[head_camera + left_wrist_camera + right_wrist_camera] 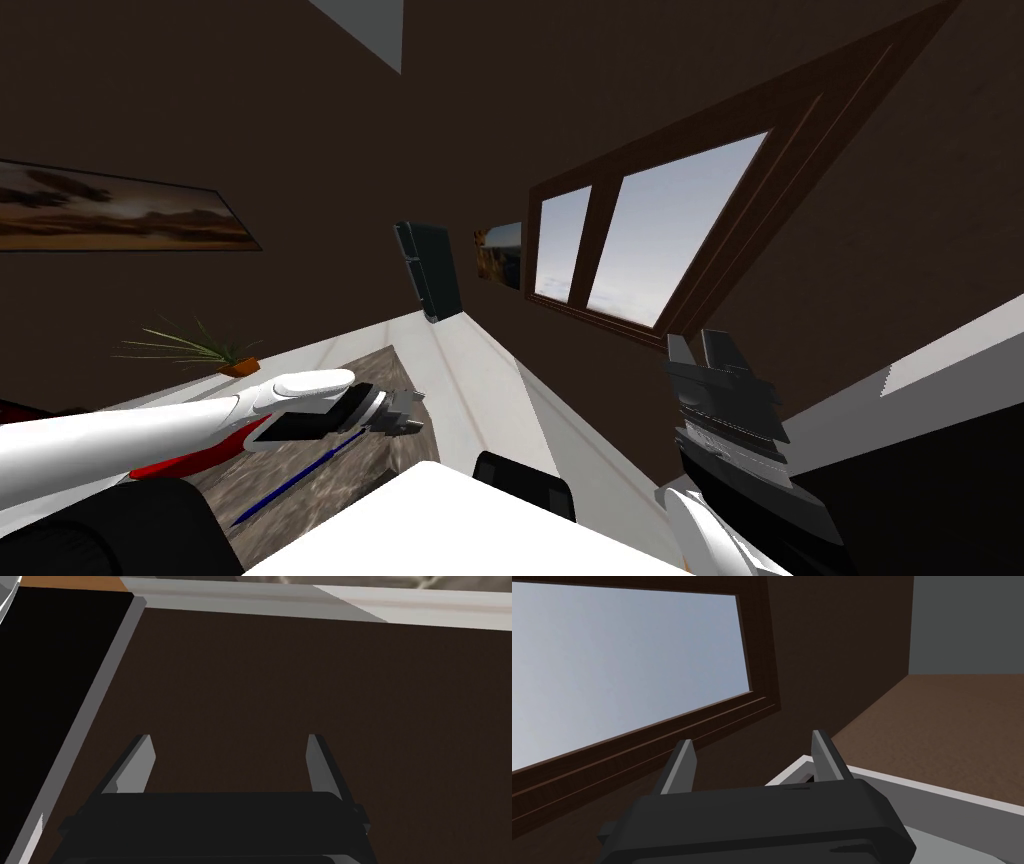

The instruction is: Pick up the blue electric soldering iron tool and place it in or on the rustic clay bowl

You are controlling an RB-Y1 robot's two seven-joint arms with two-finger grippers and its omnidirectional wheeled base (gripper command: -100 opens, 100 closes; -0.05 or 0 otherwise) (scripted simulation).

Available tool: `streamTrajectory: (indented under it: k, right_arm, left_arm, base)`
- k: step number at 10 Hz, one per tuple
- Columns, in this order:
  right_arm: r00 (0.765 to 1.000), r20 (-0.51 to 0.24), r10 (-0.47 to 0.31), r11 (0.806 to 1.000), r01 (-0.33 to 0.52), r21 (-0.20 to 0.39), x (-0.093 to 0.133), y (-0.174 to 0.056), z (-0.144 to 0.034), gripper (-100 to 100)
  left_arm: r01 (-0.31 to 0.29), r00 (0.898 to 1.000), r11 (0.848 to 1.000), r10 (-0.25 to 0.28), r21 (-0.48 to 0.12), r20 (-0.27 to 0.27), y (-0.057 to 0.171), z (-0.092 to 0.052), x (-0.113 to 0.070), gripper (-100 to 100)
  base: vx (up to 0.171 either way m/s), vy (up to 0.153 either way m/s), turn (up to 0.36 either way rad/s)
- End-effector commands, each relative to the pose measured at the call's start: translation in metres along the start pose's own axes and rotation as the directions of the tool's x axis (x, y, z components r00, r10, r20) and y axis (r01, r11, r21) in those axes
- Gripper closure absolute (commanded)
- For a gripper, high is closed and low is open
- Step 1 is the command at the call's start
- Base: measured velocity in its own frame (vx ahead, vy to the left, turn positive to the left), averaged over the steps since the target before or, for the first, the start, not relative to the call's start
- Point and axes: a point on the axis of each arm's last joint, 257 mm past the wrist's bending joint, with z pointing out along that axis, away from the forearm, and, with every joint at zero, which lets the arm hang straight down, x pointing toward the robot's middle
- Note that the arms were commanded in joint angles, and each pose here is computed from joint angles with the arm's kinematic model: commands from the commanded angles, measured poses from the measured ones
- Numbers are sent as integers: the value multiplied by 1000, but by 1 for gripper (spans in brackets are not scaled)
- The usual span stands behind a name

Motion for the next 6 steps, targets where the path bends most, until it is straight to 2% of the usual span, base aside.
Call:
streamTrajectory:
  k: [1,3,4,5,6]
  right_arm:
    - [1000,0,0,1000,0,0,0,0,0,0]
    - [1000,0,0,1000,0,0,0,0,0,0]
    - [1000,0,0,1000,0,0,0,0,0,0]
    - [1000,0,0,1000,0,0,0,0,0,0]
    - [1000,0,0,1000,0,0,0,0,0,0]
  left_arm:
    - [-4,999,1000,3,-16,-42,9,-9,12,-100]
    - [4,984,998,-14,-55,-177,28,-36,58,-100]
    - [-4,981,998,-9,-68,-192,35,-42,59,-100]
    - [-2,966,996,-21,-85,-259,43,-58,81,-100]
    - [-1,965,996,-22,-88,-260,44,-59,82,-100]
  base:
    - [3,20,-3]
    - [3,38,-2]
    - [1,37,1]
    - [0,30,1]
    - [-3,20,3]
